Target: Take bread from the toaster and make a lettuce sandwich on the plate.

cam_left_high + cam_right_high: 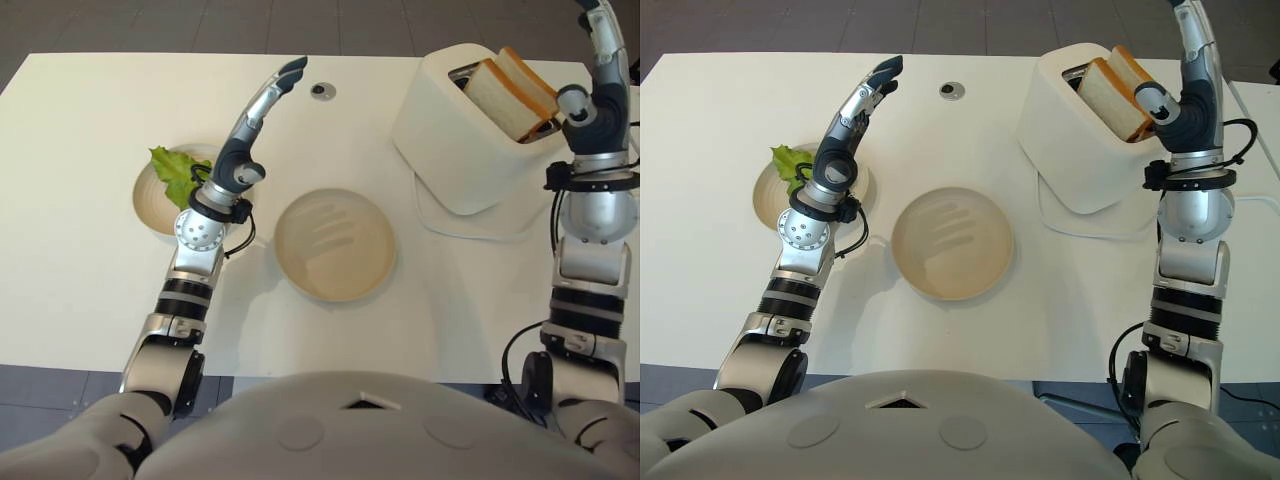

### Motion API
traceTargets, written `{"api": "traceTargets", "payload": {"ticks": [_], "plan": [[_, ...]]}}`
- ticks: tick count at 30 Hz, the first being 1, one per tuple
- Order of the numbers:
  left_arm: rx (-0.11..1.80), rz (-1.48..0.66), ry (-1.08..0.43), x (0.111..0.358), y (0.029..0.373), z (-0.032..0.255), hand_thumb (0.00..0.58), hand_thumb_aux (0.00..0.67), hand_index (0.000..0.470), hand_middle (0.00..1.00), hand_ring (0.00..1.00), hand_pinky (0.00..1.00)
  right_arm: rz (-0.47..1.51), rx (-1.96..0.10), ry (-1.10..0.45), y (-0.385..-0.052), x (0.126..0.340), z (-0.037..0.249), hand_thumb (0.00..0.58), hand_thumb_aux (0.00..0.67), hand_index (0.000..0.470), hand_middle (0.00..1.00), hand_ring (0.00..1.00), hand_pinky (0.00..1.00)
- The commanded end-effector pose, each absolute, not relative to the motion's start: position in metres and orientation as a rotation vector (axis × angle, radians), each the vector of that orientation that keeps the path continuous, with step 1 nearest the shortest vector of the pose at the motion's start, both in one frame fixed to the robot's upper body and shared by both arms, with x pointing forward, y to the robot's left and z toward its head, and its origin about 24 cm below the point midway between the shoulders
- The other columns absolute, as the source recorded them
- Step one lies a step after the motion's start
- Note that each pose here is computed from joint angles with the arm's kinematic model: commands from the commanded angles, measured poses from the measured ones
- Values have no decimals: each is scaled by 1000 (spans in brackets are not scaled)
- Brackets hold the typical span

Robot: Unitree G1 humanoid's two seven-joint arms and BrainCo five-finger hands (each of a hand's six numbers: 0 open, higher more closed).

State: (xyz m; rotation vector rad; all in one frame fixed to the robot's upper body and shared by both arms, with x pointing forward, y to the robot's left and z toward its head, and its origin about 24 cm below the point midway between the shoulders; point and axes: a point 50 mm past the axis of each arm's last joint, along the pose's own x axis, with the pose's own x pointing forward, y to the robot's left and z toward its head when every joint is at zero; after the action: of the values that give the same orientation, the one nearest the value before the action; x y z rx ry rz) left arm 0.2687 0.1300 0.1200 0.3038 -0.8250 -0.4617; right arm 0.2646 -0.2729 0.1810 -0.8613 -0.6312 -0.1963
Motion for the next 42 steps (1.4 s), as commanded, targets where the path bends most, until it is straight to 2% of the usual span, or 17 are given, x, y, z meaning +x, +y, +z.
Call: {"api": "traceTargets", "payload": {"ticks": [1, 6, 7, 8, 9, 10, 11, 12, 13, 20, 21, 22, 23, 28, 32, 37, 42], "plan": [[309, -463, -818, 270, 129, 119, 0, 0, 0, 0, 0, 0, -312, -870, -395, -314, 278, 154, 0, 0, 0, 0, 0, 0], [309, -466, -816, 269, 129, 119, 0, 0, 0, 0, 0, 0, -314, -852, -205, -333, 287, 121, 0, 0, 0, 0, 0, 0], [309, -468, -816, 269, 129, 119, 0, 0, 0, 0, 0, 0, -301, -854, -184, -333, 287, 116, 251, 166, 116, 0, 0, 0], [309, -470, -815, 269, 129, 119, 0, 0, 0, 0, 0, 0, -289, -854, -174, -332, 288, 113, 355, 252, 177, 0, 0, 0], [309, -471, -816, 269, 129, 119, 0, 0, 0, 0, 0, 0, -278, -855, -173, -331, 288, 111, 357, 255, 179, 0, 0, 0], [310, -471, -816, 269, 129, 119, 0, 0, 0, 0, 0, 0, -265, -855, -175, -329, 288, 110, 458, 363, 254, 0, 0, 0], [310, -470, -815, 268, 129, 119, 0, 0, 0, 0, 0, 0, -252, -856, -180, -328, 289, 110, 489, 405, 284, 0, 0, 0], [311, -469, -815, 268, 130, 119, 0, 0, 0, 0, 0, 0, -243, -857, -185, -326, 289, 109, 535, 483, 339, 0, 0, 0], [311, -468, -814, 268, 130, 119, 0, 0, 0, 0, 0, 0, -235, -858, -192, -325, 289, 109, 579, 641, 450, 0, 0, 0], [311, -467, -811, 267, 130, 118, 0, 0, 0, 0, 0, 0, -282, -821, -337, -322, 283, 130, 580, 670, 470, 47, 47, 47], [311, -466, -811, 267, 130, 118, 0, 0, 0, 0, 0, 0, -296, -805, -366, -322, 282, 135, 580, 670, 470, 239, 239, 239], [315, -465, -812, 268, 131, 118, 0, 0, 0, 0, 0, 0, -316, -792, -403, -321, 281, 140, 580, 670, 470, 702, 702, 702], [320, -464, -811, 268, 131, 118, 0, 0, 0, 0, 0, 0, -337, -778, -448, -321, 279, 146, 580, 670, 470, 1000, 1000, 1000], [411, -445, -805, 271, 137, 118, 0, 0, 0, 0, 0, 0, -386, -704, -669, -311, 267, 172, 580, 670, 470, 1000, 1000, 1000], [665, -399, -766, 279, 163, 121, 0, 0, 0, 0, 0, 0, -376, -658, -852, -295, 254, 192, 580, 670, 470, 1000, 1000, 1000], [1277, -273, -459, 294, 233, 103, 0, 0, 0, 0, 0, 0, -253, -569, -1005, -268, 236, 214, 580, 670, 470, 1000, 1000, 1000], [1570, -248, -116, 289, 288, 77, 0, 0, 0, 0, 0, 0, 73, -451, -929, -225, 236, 203, 580, 670, 470, 1000, 1000, 1000]]}}
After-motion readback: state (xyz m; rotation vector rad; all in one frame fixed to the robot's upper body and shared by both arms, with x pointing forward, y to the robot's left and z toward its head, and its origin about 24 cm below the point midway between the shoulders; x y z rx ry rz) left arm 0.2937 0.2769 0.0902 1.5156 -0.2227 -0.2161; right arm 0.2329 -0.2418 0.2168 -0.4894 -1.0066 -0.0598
